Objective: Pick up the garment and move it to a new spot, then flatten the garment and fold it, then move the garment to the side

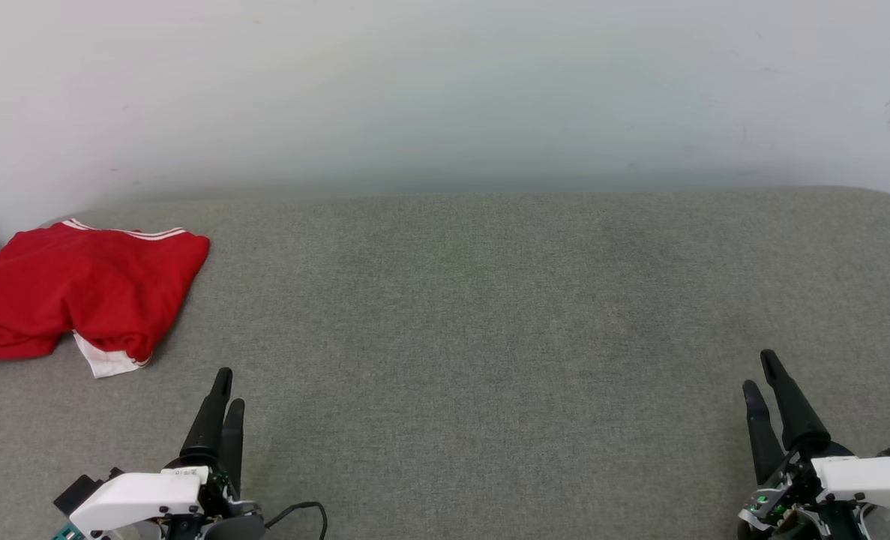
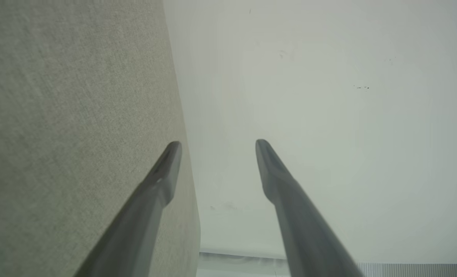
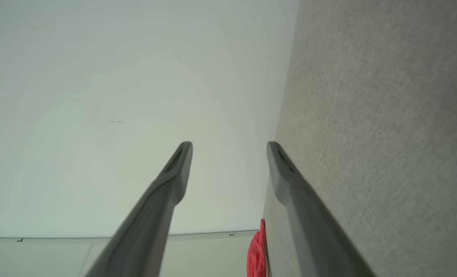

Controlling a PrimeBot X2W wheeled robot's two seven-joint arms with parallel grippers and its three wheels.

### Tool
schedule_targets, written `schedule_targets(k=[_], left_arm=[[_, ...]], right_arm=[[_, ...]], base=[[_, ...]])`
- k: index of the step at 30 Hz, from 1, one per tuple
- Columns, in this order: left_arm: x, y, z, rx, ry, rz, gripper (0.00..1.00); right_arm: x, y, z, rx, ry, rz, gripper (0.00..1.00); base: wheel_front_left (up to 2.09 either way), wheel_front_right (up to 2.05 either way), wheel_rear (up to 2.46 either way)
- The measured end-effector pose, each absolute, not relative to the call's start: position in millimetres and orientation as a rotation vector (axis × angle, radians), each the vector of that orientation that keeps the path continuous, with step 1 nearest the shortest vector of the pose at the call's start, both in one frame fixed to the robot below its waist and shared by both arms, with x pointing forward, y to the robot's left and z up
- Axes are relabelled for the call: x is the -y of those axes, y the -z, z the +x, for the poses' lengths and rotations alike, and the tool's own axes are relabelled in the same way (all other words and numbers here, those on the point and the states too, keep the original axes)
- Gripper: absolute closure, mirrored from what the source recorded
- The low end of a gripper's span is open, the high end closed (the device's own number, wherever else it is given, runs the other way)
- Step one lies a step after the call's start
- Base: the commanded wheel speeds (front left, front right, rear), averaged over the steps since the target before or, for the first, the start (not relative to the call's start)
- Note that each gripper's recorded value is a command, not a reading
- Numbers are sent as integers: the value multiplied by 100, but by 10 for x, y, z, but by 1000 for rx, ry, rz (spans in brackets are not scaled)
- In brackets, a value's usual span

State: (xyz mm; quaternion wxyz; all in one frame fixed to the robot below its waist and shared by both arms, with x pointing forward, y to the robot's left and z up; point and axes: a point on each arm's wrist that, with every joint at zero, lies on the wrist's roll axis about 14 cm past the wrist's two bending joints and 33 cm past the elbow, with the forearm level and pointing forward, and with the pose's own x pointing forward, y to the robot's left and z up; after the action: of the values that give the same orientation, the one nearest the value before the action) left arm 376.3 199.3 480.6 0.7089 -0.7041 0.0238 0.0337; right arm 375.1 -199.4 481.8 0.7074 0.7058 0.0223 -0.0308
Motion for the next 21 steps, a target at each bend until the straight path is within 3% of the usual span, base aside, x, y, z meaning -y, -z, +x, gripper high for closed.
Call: schedule_targets(k=[12, 21], left_arm=[[-2120, -4771, 3721, -20, -130, -1451, 0], [-2319, -4880, 3728, 45, -165, -1308, 0]], right_arm=[[2035, -4855, 3719, -11, 89, 1505, 0], [2137, -4878, 3691, 8, 109, 1286, 0]], base=[[0, 0, 0], [0, 0, 0]])
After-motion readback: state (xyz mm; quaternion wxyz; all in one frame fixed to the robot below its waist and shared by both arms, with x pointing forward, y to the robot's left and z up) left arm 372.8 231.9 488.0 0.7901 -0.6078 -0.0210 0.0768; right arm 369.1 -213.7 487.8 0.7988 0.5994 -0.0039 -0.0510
